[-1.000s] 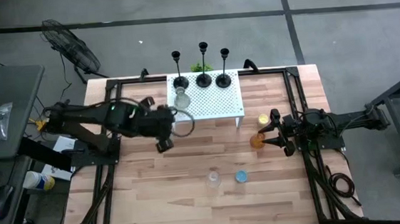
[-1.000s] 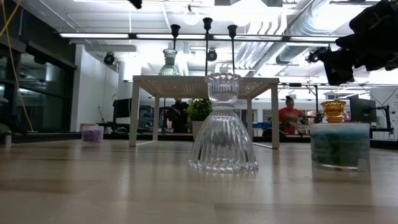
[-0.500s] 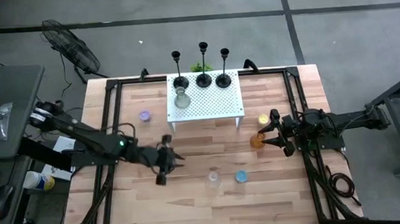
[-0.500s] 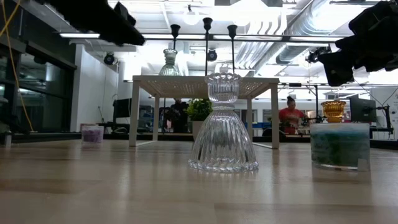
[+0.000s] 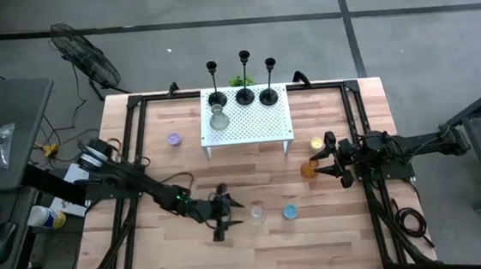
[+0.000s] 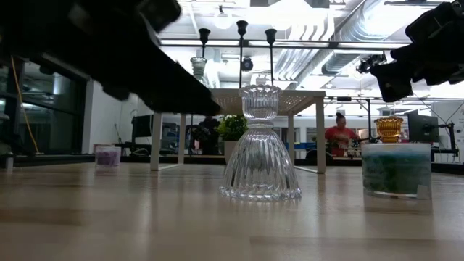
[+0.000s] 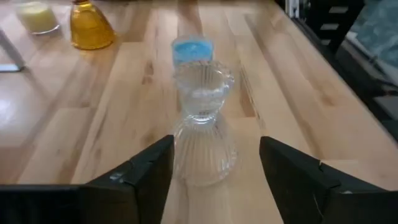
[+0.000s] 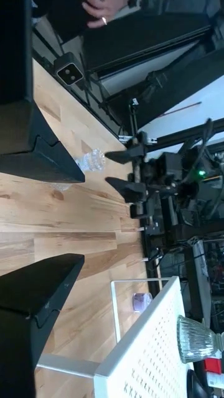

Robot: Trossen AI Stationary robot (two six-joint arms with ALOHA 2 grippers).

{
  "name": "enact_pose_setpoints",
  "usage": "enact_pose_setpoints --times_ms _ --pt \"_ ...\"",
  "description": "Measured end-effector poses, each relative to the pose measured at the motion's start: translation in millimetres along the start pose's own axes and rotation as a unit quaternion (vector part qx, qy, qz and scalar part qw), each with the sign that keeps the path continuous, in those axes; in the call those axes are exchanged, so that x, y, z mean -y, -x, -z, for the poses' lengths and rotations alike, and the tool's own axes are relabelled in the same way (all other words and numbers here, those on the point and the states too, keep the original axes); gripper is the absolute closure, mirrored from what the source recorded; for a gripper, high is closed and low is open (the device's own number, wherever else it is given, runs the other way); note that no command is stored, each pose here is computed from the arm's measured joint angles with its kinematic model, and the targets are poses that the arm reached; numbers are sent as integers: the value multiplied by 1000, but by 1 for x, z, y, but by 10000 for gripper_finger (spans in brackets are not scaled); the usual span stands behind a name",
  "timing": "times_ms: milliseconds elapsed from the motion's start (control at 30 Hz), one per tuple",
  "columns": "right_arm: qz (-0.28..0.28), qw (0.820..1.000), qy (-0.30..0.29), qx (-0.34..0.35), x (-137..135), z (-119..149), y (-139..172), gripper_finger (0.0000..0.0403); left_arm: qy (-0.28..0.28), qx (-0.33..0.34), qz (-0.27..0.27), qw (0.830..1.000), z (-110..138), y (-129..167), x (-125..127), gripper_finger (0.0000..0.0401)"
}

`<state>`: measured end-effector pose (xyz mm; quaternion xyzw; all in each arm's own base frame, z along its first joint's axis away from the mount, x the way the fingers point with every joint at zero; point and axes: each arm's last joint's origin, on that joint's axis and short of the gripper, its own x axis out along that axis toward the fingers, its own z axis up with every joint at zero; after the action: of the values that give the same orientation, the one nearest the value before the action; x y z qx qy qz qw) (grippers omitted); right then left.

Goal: Pick & Place candle stick holders
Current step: Put the transparent candle holder on the shelf aligned with the green candle holder

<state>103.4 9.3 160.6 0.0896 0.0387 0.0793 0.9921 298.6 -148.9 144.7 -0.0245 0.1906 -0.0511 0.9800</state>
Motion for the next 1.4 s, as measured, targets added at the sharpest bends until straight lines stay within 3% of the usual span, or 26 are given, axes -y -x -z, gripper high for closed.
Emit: enact_pose_setpoints --times_ms 333,900,1400 --pt "1 1000 0 -3 0 0 0 212 -15 16 -50 999 5 -49 14 154" --pt "1 1000 -1 -8 0 1 -1 212 2 51 -93 994 -10 -81 23 154" --pt "1 1000 -1 -9 0 1 -1 212 22 40 -101 994 -10 -84 18 155"
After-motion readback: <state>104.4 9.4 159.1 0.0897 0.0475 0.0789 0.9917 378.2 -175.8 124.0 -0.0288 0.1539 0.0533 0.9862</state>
